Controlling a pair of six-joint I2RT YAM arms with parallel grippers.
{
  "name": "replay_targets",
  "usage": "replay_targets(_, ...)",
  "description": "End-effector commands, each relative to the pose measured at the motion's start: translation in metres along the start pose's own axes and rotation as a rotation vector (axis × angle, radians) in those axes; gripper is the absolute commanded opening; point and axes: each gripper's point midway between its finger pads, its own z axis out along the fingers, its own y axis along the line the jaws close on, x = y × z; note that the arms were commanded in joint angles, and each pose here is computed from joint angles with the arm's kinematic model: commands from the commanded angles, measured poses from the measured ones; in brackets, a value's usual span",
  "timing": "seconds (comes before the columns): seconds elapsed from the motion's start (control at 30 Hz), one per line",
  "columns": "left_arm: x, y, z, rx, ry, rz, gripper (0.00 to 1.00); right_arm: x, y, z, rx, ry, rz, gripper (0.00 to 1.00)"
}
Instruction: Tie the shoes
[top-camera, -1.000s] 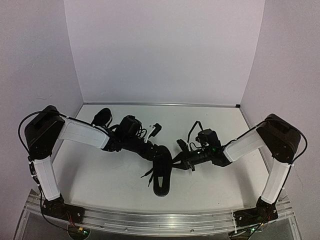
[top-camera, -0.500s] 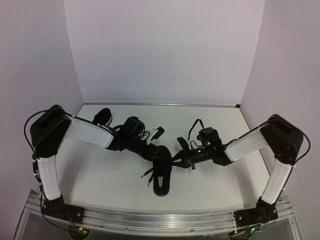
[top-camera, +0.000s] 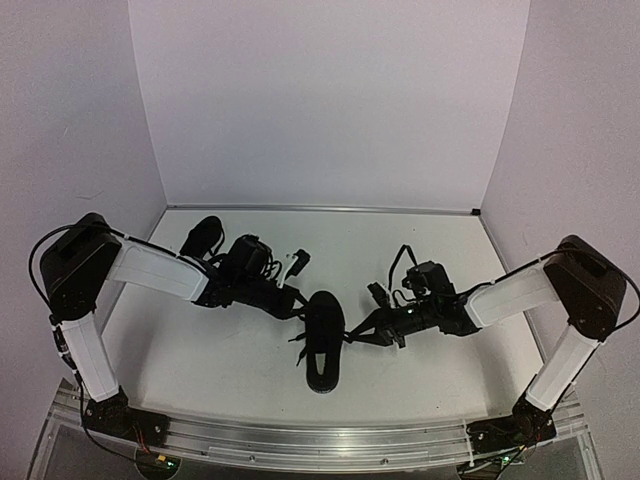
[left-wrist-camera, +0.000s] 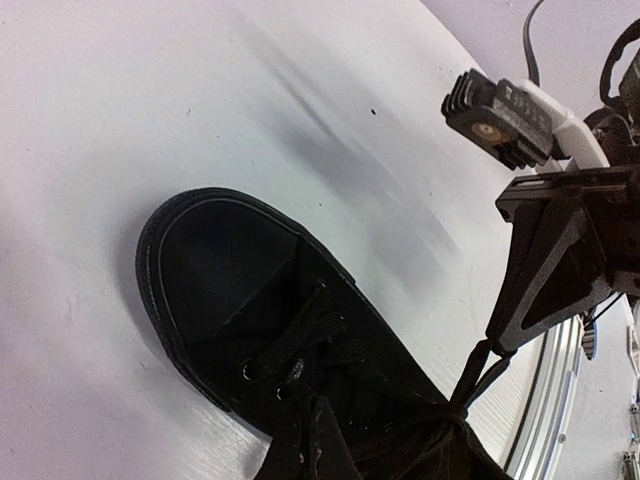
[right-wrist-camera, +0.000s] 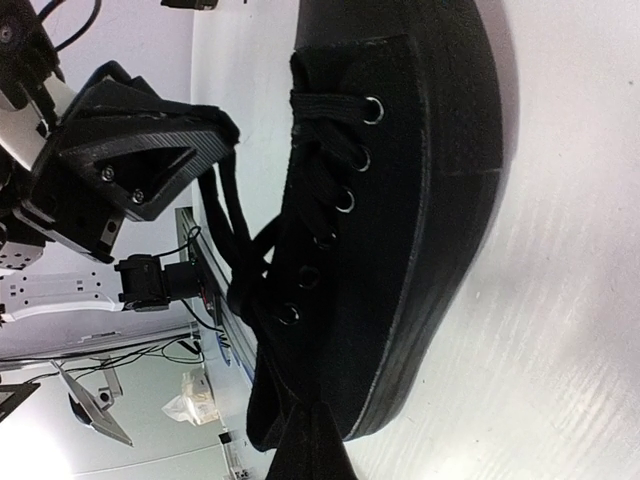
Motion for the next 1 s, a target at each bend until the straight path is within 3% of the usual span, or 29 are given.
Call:
replay_targets(0.0, -0.030, 0.010, -0.017, -0.074, -0.127, 0.006, 0.00, 0.002, -0.015, -0.009, 0.070, -0.031, 0.011, 0.00)
replay_targets(0.5, -0.017, 0.041, -0.024, -0.190, -0.143, -0.038, 0.00, 0.006, -0.060, -0.026, 0.202, -0.063, 0.069, 0.00)
replay_targets(0.97, -0.009, 0.011, -0.030, -0.064, -0.141, -0.026, 0.00, -0.022, -0.054, -0.029, 0.210, -0.084, 0.027, 0.00)
